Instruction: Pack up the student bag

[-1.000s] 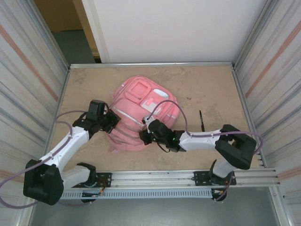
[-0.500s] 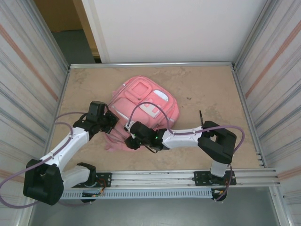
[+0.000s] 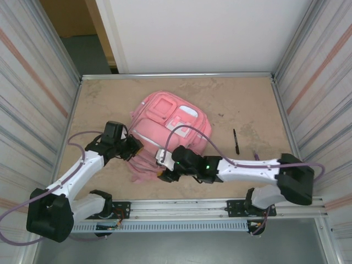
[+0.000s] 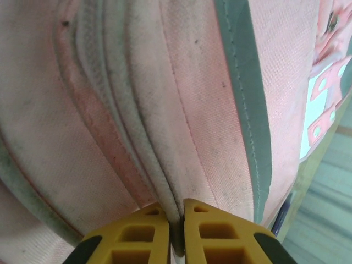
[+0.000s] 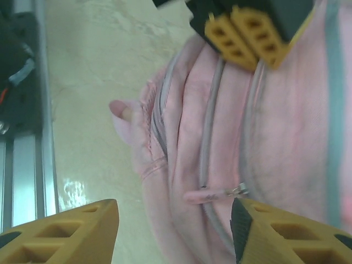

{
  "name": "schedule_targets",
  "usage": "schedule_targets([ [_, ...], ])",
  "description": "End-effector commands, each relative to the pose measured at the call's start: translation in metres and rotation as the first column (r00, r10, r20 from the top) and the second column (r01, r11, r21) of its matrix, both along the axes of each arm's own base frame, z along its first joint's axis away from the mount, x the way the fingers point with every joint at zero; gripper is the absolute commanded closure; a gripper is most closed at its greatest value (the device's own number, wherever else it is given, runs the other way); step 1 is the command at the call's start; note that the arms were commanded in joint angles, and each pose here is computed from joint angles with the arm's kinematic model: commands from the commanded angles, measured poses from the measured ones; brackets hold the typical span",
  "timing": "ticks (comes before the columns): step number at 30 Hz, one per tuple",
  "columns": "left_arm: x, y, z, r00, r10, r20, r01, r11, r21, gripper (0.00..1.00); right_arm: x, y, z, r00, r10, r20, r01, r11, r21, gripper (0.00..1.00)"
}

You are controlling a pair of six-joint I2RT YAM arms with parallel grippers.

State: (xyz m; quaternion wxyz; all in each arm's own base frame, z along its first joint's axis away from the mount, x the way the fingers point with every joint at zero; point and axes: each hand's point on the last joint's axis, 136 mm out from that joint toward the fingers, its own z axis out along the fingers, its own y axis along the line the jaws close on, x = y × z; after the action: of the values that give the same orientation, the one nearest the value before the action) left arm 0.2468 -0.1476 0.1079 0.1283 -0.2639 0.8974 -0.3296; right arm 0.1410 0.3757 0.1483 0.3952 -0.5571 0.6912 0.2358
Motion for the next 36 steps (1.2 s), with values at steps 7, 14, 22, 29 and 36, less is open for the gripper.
schedule_targets([
  [7, -0.013, -0.025, 0.001, 0.992, -0.117, -0.055, 0.109, 0.985, -0.132, 0.96, 0.028, -0.041, -0.004, 0.916, 0.305, 0.261, -0.251, 0.942, -0.221, 0.4],
  [14, -0.012, -0.027, 0.007, 0.992, -0.12, -0.043, 0.113, 0.983, -0.141, 0.97, 0.053, -0.037, -0.023, 0.883, 0.374, 0.285, -0.295, 0.912, -0.283, 0.4],
  [22, -0.009, -0.039, 0.022, 0.983, -0.179, 0.041, 0.183, 0.972, -0.145, 0.9, 0.077, -0.023, -0.042, 0.894, 0.325, 0.308, -0.239, 0.928, -0.286, 0.5],
  [29, -0.039, -0.073, 0.065, 0.843, -0.455, 0.287, 0.445, 0.89, 0.102, 0.62, 0.076, -0.014, -0.015, 0.904, 0.322, 0.28, -0.302, 0.946, -0.113, 0.86],
  [36, -0.056, -0.073, 0.03, 0.851, -0.489, 0.191, 0.439, 0.862, 0.254, 0.58, 0.067, -0.016, -0.002, 0.907, 0.349, 0.237, -0.353, 0.935, -0.028, 0.92],
])
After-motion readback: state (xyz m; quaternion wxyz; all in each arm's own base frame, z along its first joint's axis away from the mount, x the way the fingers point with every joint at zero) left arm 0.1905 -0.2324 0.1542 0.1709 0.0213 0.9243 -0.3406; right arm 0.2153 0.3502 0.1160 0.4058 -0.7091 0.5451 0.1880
